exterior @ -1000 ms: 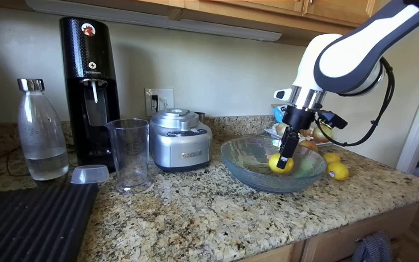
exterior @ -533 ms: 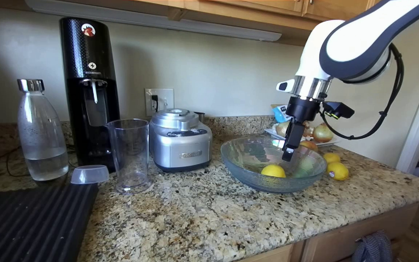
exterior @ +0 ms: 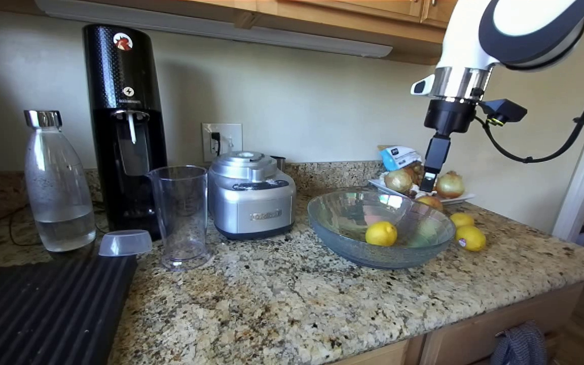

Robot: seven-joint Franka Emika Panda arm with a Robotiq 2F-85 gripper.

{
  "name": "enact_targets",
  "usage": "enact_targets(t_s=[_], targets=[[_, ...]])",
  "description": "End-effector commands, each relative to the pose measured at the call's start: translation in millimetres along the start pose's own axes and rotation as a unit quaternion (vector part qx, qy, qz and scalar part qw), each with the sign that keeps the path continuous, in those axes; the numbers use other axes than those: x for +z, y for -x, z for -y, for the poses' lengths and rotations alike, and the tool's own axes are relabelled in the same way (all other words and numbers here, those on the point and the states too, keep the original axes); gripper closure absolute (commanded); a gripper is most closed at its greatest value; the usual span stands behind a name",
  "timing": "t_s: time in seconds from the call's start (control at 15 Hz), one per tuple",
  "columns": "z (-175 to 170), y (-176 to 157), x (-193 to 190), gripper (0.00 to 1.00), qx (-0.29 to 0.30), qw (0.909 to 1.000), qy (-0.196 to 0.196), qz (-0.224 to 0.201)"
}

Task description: Put the lemons and the apple in the glass bowl

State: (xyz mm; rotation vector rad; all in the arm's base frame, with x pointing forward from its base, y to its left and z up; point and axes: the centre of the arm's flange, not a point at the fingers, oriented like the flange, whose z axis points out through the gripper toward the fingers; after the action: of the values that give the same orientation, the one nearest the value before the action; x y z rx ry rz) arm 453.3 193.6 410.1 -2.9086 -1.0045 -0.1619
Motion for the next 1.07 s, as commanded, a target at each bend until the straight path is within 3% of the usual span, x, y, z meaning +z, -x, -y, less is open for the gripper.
enact_targets(t_s=[0.0, 0.47, 0.8, 1.0], targets=[[-25, 35, -19, 0.00, 0.047, 0.9983, 0.032, 0.011], [-94, 90, 14, 0.00, 0.149, 0.9863, 0.054, 0.047], [-118, 121, 47, 0.00, 0.206, 0.9745, 0.040, 0.080], [-124, 132, 66, 0.00, 0.223, 0.9716, 0.023, 0.077]])
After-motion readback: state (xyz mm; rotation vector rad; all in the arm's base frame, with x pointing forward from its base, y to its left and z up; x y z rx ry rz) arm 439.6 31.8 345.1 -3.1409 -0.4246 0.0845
